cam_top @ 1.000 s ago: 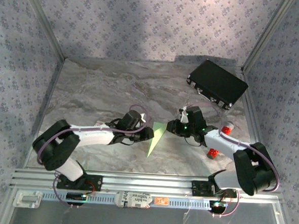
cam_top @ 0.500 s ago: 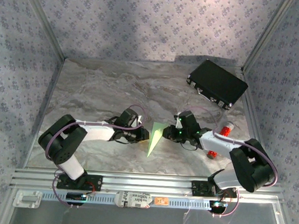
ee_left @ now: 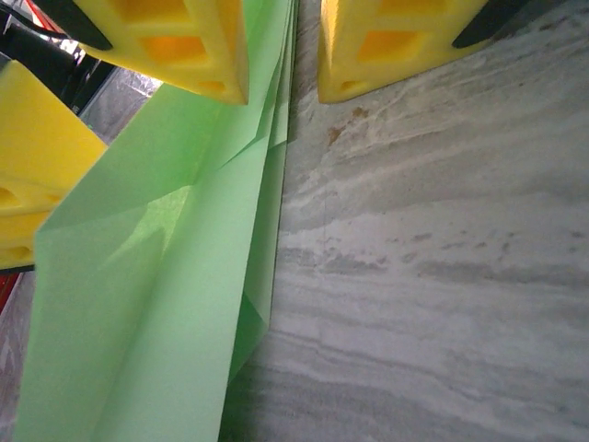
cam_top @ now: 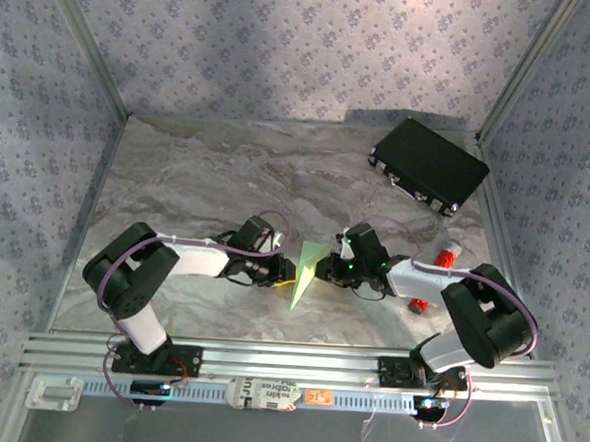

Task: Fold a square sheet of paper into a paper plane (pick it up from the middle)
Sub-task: Move a paper plane to the center of the table.

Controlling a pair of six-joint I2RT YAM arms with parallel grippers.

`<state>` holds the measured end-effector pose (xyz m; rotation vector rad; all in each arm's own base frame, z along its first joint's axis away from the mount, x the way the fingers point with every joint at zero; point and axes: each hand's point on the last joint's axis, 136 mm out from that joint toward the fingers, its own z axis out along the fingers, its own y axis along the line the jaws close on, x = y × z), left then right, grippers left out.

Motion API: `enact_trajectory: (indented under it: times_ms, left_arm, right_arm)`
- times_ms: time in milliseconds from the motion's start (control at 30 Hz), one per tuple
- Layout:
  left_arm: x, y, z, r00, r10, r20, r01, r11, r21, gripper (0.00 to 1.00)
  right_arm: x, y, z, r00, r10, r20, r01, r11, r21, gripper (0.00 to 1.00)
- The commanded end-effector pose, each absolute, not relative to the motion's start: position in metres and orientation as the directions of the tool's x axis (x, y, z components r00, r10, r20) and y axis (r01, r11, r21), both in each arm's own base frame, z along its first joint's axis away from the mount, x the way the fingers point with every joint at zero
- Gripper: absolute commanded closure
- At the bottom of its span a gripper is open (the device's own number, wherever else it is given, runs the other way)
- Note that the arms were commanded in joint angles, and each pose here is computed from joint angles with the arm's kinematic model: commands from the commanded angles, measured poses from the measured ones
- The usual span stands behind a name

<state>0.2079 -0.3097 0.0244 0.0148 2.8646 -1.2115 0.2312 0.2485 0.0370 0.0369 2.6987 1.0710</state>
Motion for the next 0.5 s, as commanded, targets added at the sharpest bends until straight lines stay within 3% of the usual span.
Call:
enact_trajectory:
  times_ms: [0,467]
  left_arm:
    - [0.204,-0.322,0.028,-0.998,0.05,-0.027,0.054,0.672,-0.739,0.75]
    - [0.201,-0.333,0.026,-0.997,0.08,-0.014,0.064,0.669,-0.74,0.76]
  right_arm:
    - [0.226,0.253,0.033,-0.978,0.098,-0.184,-0.057,0.723,0.689,0.79]
    - [0.217,0.262,0.02,-0.986,0.079,-0.149,-0.048,0.718,0.694,0.82]
